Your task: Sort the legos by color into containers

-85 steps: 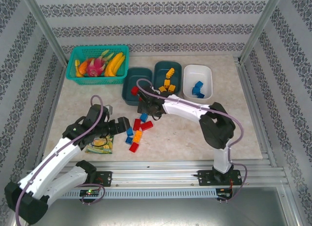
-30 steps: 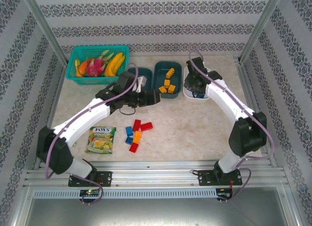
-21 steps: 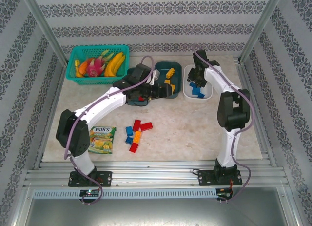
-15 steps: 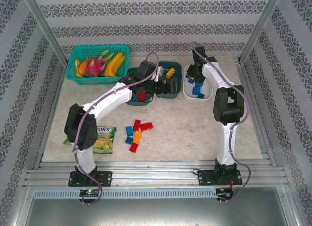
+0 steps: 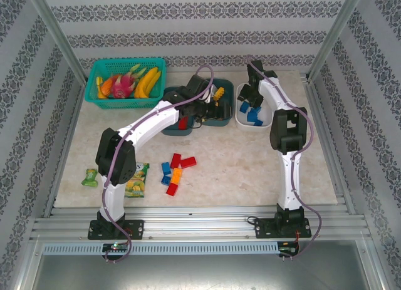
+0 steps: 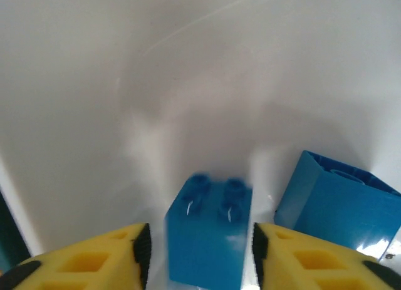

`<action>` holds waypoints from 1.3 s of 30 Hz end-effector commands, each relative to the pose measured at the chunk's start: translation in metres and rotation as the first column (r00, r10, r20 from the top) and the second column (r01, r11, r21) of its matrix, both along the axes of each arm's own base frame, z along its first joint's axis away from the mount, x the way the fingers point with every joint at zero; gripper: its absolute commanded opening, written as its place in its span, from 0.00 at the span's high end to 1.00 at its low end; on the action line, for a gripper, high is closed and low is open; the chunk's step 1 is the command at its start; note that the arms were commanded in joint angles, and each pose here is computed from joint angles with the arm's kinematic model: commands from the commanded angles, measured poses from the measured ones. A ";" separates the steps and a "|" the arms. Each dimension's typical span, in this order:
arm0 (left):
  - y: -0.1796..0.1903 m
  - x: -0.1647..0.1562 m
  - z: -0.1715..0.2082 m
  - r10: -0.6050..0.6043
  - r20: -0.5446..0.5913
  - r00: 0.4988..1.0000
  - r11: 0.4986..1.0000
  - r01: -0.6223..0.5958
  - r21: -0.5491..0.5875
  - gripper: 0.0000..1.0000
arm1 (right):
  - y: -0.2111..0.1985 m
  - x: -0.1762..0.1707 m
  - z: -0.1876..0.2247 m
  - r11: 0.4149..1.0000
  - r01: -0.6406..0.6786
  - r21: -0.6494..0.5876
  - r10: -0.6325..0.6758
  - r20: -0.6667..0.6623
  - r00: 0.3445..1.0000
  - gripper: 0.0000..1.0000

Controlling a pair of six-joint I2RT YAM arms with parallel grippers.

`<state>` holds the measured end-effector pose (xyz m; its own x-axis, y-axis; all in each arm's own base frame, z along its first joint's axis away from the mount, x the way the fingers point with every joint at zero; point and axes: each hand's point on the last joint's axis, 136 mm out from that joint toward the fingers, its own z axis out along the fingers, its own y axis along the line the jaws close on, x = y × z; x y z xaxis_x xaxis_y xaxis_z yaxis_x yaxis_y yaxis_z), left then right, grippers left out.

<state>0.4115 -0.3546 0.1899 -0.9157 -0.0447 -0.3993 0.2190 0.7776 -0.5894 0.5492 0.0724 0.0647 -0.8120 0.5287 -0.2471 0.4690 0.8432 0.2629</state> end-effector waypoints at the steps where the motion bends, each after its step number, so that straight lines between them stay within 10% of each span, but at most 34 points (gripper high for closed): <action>1: 0.020 -0.021 -0.002 -0.020 0.001 1.000 0.994 0.019 0.107 0.16 | 0.004 0.004 0.037 1.000 -0.015 0.026 0.013 0.061 0.998 0.45; 12: 0.082 -0.107 -0.031 -0.318 -0.081 0.945 0.884 0.326 0.336 0.19 | 0.051 -0.064 0.163 0.985 -0.172 -0.011 0.164 0.363 0.917 0.47; 25: 0.103 -0.127 -0.102 -0.533 -0.173 0.828 0.588 0.510 0.628 0.20 | 0.117 -0.283 0.074 0.810 -0.501 0.306 0.345 0.441 0.828 0.29; 39: 0.100 -0.129 -0.153 -0.535 -0.263 0.803 0.502 0.552 0.666 0.26 | 0.106 -0.334 0.060 0.784 -0.481 0.393 0.319 0.410 0.855 0.23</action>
